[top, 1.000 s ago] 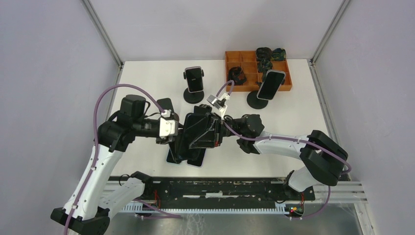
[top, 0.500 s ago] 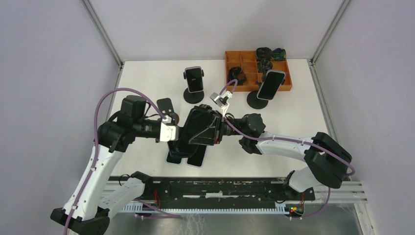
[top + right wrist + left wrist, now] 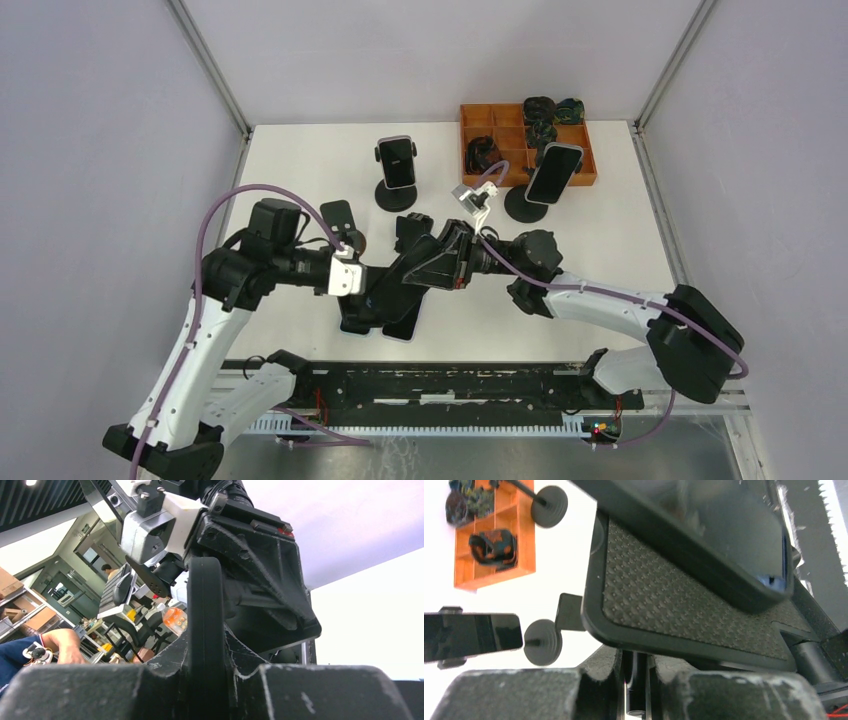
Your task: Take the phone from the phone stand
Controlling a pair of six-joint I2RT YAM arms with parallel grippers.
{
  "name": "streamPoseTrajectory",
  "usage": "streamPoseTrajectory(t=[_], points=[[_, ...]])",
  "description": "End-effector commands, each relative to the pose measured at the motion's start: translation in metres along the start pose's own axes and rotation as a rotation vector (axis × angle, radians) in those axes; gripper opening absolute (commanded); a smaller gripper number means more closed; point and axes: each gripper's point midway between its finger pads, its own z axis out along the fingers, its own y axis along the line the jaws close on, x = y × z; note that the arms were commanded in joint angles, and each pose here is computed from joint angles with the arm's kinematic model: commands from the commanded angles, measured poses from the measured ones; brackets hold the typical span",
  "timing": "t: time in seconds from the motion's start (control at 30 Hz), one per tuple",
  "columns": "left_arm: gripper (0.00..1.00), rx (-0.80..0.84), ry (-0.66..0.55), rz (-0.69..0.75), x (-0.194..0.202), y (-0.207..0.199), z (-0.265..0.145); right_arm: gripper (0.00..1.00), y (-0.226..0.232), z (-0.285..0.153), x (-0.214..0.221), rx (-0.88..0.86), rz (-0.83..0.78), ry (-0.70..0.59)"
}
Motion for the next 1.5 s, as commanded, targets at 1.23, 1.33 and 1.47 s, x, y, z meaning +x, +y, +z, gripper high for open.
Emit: streamPoseTrajectory(t=[1.23, 1.33, 1.47], points=[[0.02, -0.05, 0.004, 0.08, -0.013, 0.009, -0.012, 0.36, -0.203, -0.2, 0.166, 0.912, 0.3, 0.641], [0.02, -0.046, 0.001, 0.078, -0.013, 0.01, -0.012, 0.5, -0.215, -0.208, 0.161, 0.989, 0.272, 0.655], [0.02, -0.041, -0.003, 0.077, -0.013, 0.01, -0.011, 0.75, -0.225, -0.211, 0.142, 1.07, 0.189, 0.633]])
